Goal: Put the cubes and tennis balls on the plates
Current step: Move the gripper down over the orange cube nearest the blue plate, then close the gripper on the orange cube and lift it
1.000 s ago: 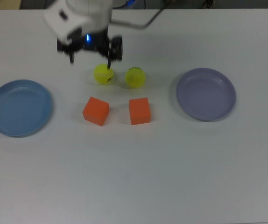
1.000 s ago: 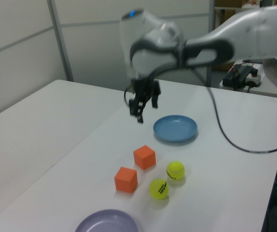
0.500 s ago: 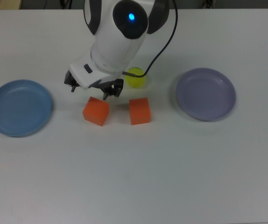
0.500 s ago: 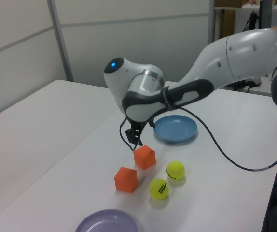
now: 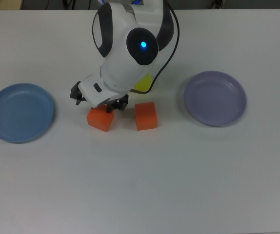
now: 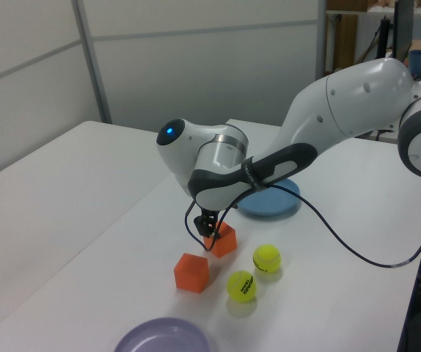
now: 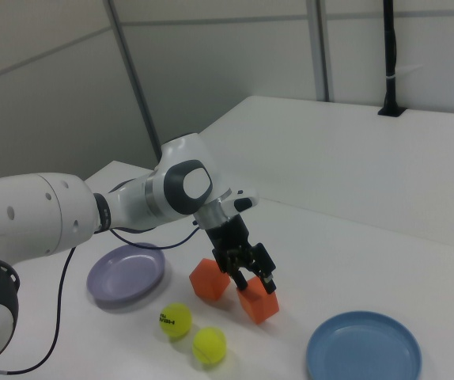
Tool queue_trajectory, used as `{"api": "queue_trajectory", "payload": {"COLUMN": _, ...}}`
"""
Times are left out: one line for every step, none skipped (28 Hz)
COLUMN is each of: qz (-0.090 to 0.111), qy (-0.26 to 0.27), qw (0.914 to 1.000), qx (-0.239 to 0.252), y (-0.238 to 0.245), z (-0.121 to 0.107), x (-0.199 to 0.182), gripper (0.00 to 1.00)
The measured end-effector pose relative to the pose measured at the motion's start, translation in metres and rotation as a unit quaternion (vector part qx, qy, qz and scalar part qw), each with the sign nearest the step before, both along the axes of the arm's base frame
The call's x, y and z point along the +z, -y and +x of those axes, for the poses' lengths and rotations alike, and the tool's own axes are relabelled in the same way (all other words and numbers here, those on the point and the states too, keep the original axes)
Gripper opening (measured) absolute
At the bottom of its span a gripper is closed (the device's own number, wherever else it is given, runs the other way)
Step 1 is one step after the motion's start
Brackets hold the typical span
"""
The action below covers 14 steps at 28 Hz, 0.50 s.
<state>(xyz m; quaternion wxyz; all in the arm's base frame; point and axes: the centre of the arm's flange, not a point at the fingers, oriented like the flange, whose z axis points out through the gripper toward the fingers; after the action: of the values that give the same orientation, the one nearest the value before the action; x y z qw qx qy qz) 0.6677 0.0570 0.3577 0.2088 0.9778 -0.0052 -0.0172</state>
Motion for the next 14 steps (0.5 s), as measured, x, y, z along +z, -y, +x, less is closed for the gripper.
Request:
{"api": "queue_trajectory", "payload": {"qz": 0.001, "qy": 0.000, "qw": 1.0000, "qx": 0.001, "y": -0.001, "z": 0.000, "x": 0.000, "gripper": 1.00}}
{"api": "queue_trajectory", "payload": {"qz": 0.001, "qy": 0.001, "qw": 1.0000, "qx": 0.002, "y": -0.003, "z": 0.000, "x": 0.001, "gripper": 1.00}}
{"api": "queue_trajectory", "payload": {"qz": 0.002, "qy": 0.001, "qw": 1.0000, "qx": 0.004, "y": -0.005, "z": 0.000, "x": 0.001, "gripper": 1.00}}
{"api": "queue_trajectory", "payload": {"qz": 0.003, "qy": 0.002, "qw": 1.0000, "qx": 0.004, "y": -0.007, "z": 0.000, "x": 0.002, "gripper": 1.00}}
{"api": "queue_trajectory", "payload": {"qz": 0.004, "qy": 0.003, "qw": 1.0000, "qx": 0.006, "y": -0.009, "z": 0.000, "x": 0.002, "gripper": 1.00}}
{"api": "queue_trajectory", "payload": {"qz": 0.004, "qy": 0.003, "qw": 1.0000, "qx": 0.006, "y": -0.010, "z": 0.000, "x": 0.003, "gripper": 1.00}}
{"api": "queue_trajectory", "payload": {"qz": 0.004, "qy": 0.003, "qw": 1.0000, "qx": 0.007, "y": -0.010, "z": 0.000, "x": 0.003, "gripper": 1.00}}
{"api": "queue_trajectory", "payload": {"qz": 0.004, "qy": 0.003, "qw": 1.0000, "qx": 0.007, "y": -0.011, "z": 0.000, "x": 0.003, "gripper": 1.00}}
{"api": "queue_trajectory", "payload": {"qz": 0.005, "qy": 0.004, "qw": 1.0000, "qx": 0.008, "y": -0.012, "z": 0.000, "x": 0.003, "gripper": 1.00}}
{"api": "queue_trajectory", "payload": {"qz": 0.005, "qy": 0.004, "qw": 0.9999, "qx": 0.008, "y": -0.013, "z": 0.000, "x": 0.004, "gripper": 1.00}}
{"api": "queue_trajectory", "payload": {"qz": 0.005, "qy": 0.004, "qw": 0.9999, "qx": 0.009, "y": -0.013, "z": 0.000, "x": 0.004, "gripper": 1.00}}
{"api": "queue_trajectory", "payload": {"qz": 0.006, "qy": 0.004, "qw": 0.9999, "qx": 0.009, "y": -0.014, "z": 0.000, "x": 0.004, "gripper": 1.00}}
{"api": "queue_trajectory", "payload": {"qz": 0.006, "qy": 0.005, "qw": 0.9999, "qx": 0.010, "y": -0.015, "z": 0.000, "x": 0.004, "gripper": 1.00}}
{"api": "queue_trajectory", "payload": {"qz": 0.006, "qy": 0.005, "qw": 0.9999, "qx": 0.010, "y": -0.015, "z": 0.000, "x": 0.004, "gripper": 1.00}}
